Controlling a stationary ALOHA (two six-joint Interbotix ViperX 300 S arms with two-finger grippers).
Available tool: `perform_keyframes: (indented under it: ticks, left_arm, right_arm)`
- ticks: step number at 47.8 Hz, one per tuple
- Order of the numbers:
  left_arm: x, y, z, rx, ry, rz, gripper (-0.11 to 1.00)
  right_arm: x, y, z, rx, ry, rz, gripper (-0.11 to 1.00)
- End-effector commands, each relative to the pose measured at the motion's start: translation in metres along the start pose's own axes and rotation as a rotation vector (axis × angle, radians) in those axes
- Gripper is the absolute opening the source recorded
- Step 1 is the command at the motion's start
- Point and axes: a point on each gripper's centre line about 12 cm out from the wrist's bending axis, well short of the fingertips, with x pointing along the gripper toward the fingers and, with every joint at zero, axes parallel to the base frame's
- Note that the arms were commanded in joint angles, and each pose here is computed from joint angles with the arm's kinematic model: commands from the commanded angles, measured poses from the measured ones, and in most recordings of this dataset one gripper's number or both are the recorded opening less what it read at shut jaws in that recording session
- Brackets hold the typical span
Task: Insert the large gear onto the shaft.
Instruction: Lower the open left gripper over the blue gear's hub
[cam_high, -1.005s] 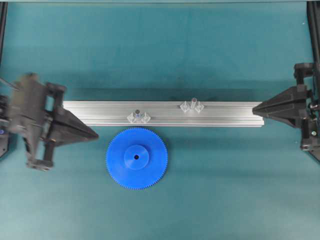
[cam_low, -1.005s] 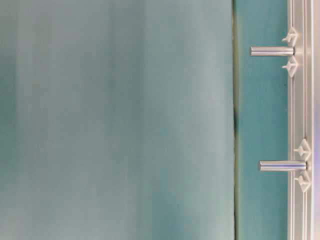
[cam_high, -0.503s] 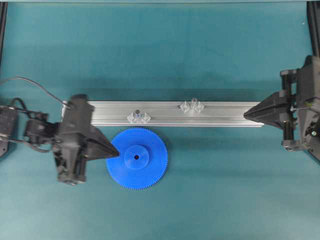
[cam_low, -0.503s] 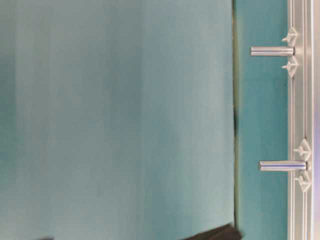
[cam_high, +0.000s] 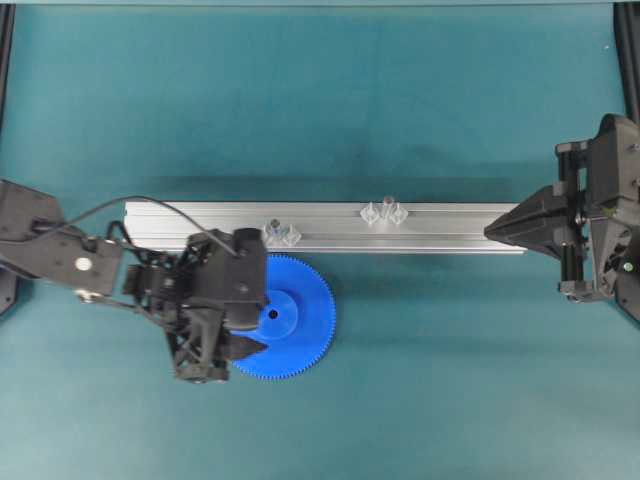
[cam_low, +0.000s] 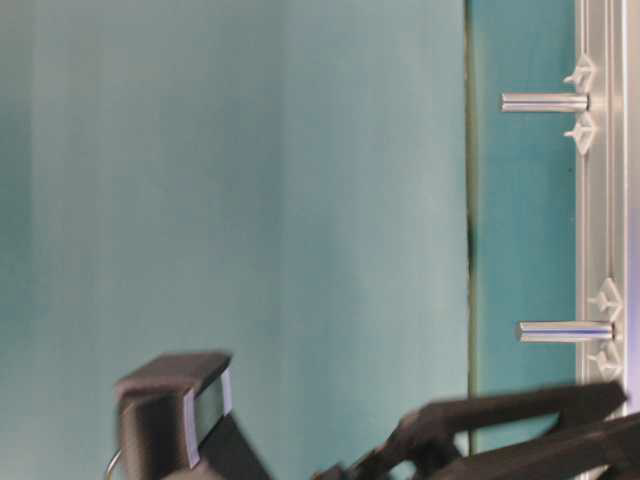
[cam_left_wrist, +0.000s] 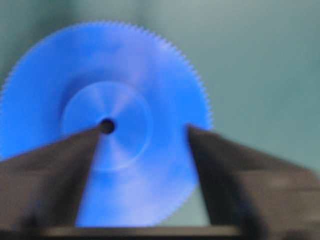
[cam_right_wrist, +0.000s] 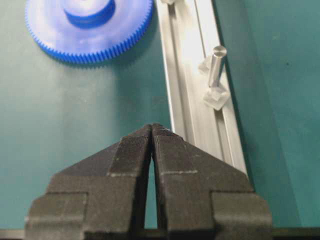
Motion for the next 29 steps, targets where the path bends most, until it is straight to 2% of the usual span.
perform_keyframes:
  ticks: [1,5,9,21,29]
  left_arm:
    - [0.001,-0.004,0.014,0.007,-0.03,-0.007,0.84]
    - [0.004,-0.003,0.017,0.006,-0.02,-0.003,0.93]
    - [0.008,0.0,0.016,0.01,0.019,0.01,0.91]
    - [0.024,0.011,0.02,0.077,0.129,0.043,0.91]
    - [0.028,0.019,0.024,0.071,0.145,0.057,0.91]
  right_arm:
    - [0.0,0.0,0.005,0.008,-0.016,-0.001,0.1]
    - [-0.001,0.0,0.006,0.009,-0.02,-0.001,0.1]
    - [-0.001,0.0,0.007,0.008,-0.026,0.001,0.1]
    - [-0.002,0.0,0.006,0.011,-0.028,0.0,0.1]
    - [-0.004,0.0,0.007,0.011,-0.035,0.002,0.1]
